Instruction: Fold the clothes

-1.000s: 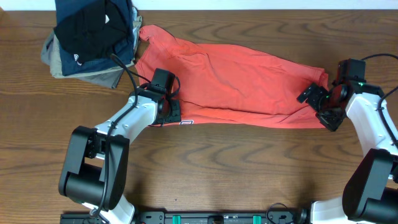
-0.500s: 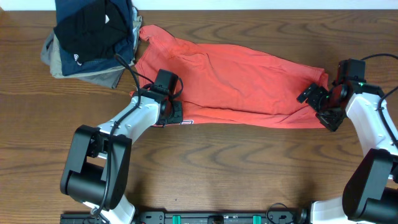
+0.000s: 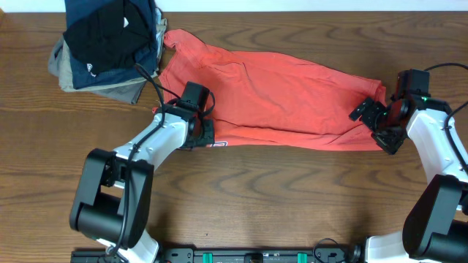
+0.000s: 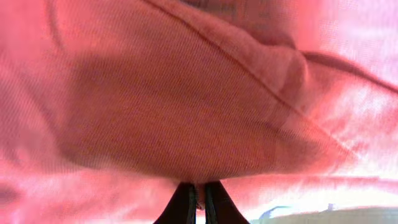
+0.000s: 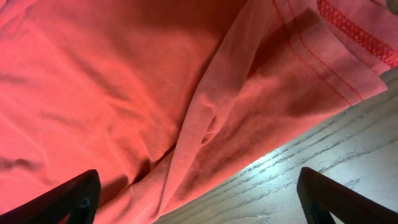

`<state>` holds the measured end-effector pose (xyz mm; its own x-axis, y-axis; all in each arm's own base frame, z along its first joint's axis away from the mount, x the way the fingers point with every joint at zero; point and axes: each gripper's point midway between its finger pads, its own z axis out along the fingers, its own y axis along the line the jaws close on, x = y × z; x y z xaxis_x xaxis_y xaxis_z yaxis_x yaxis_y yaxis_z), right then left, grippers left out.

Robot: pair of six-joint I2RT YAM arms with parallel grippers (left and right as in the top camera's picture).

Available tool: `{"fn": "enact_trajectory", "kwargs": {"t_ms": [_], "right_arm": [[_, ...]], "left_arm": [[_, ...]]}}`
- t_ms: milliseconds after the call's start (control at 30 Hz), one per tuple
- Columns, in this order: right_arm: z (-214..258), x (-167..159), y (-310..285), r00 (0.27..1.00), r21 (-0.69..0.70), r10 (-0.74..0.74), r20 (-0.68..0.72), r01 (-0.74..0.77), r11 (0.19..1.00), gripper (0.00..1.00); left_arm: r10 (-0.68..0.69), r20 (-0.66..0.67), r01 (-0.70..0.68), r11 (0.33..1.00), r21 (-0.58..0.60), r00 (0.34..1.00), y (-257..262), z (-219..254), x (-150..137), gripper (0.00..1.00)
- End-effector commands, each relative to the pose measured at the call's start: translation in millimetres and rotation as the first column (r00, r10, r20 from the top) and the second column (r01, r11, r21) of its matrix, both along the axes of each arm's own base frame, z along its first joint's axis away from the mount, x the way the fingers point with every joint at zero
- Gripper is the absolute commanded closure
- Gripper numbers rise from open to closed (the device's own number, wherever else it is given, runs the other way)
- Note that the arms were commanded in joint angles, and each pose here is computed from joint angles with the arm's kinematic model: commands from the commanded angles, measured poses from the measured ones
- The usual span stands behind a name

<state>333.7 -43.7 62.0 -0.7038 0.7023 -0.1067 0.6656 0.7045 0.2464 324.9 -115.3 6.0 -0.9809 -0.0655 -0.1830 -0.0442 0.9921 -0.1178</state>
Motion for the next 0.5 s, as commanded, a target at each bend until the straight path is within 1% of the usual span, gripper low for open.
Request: {"fn": "enact_trajectory", "kwargs": {"t_ms": [0,267,467], "right_arm": [[7,4,0,1.0,-0.028,0.021,0.017,-0.021,0.999,0.01],[6,2,0,1.0,-0.026,0.021,0.011,-0.021,0.999,0.01],[5,-1,1,1.0,-0.023,0.021,-0.003,-0.021,1.0,0.01]], "left_arm": [[0.001,0.041,-0.001,1.0,0.0,0.999,2,23,0,0.94],[0.007,0.033,-0.007,1.0,0.0,0.999,10,56,-23,0.94],[0.006,0.009,-0.006,1.0,-0.004,1.0,13,67,-39,0.94]]}}
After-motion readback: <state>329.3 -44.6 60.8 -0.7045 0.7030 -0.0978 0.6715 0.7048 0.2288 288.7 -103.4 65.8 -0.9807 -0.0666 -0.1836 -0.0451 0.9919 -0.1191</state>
